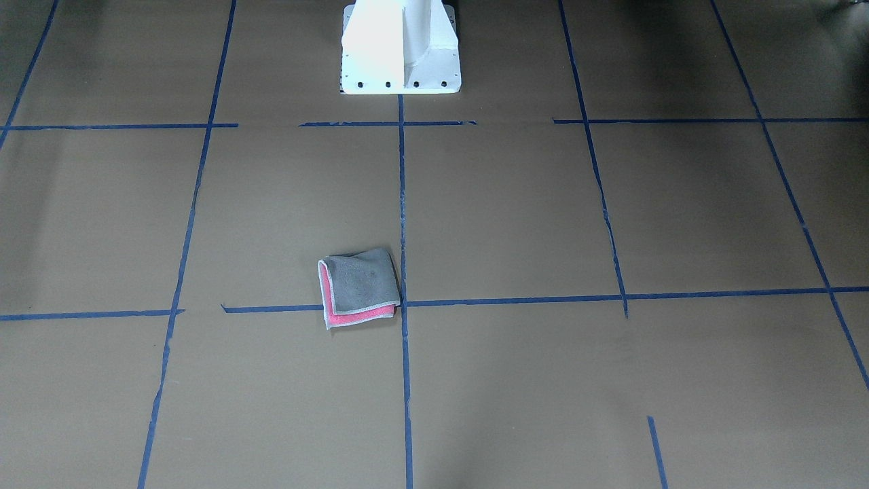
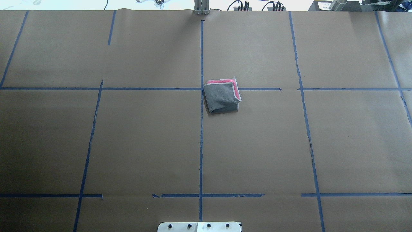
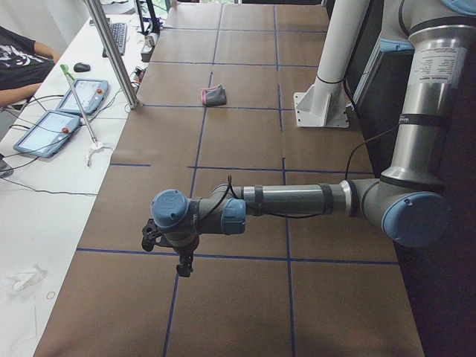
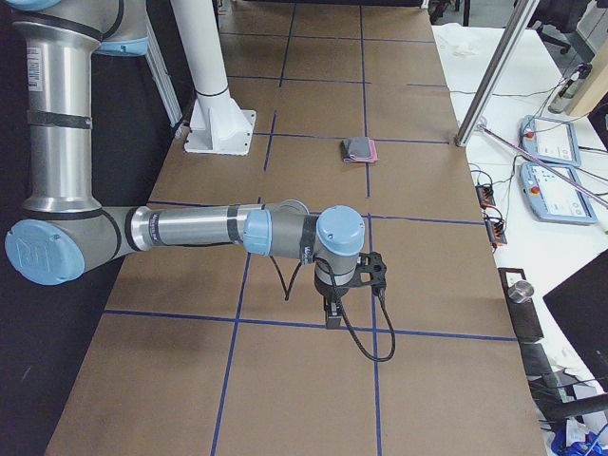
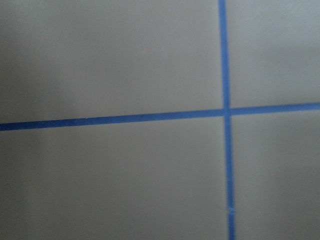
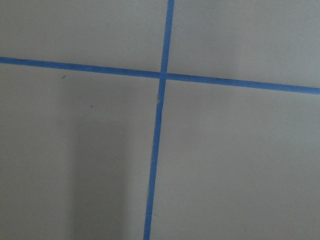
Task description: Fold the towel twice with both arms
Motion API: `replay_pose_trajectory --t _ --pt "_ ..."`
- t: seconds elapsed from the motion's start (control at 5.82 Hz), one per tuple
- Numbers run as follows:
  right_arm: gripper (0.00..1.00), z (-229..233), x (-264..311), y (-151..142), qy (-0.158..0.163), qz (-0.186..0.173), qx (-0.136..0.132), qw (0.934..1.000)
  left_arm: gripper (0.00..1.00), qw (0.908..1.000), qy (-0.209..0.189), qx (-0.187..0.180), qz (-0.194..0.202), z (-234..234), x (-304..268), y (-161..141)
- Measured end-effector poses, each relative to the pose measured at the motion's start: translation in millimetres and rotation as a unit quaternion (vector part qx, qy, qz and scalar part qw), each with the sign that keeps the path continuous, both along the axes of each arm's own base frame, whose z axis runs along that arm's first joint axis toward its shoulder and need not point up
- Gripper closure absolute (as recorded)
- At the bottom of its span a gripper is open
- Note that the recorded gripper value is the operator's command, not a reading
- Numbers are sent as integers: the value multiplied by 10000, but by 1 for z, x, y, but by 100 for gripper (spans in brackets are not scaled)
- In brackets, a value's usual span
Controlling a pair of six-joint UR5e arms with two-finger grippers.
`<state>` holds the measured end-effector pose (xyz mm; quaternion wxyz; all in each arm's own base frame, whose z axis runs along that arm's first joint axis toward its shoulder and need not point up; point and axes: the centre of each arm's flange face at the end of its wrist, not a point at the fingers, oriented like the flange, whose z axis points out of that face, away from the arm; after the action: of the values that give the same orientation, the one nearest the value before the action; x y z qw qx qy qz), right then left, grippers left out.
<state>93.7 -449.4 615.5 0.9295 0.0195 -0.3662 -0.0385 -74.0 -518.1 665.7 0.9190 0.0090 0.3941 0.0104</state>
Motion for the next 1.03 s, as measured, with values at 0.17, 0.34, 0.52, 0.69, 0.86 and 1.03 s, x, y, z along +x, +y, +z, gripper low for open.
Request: replay_pose_trajectory --t 0.17,0.34,0.52,0.69,0.86,1.03 --pt "0 -5 0 4 25 29 20 10000 0 10000 -12 -1 -40 -17 0 24" --pt "0 -8 0 6 23 40 35 10000 0 10000 -30 17 -74 -30 1 45" --pt "0 -8 0 8 9 43 24 10000 0 10000 -39 0 -89 -33 1 57" --pt "0 -5 -1 11 3 44 -15 10000 0 9999 -44 -18 -91 -32 1 61" --pt "0 -1 -1 15 3 44 -53 10000 0 9999 -48 -47 -85 -29 2 62" --pt "0 -1 -1 15 10 38 -52 10000 0 9999 -49 -69 -80 -27 2 63"
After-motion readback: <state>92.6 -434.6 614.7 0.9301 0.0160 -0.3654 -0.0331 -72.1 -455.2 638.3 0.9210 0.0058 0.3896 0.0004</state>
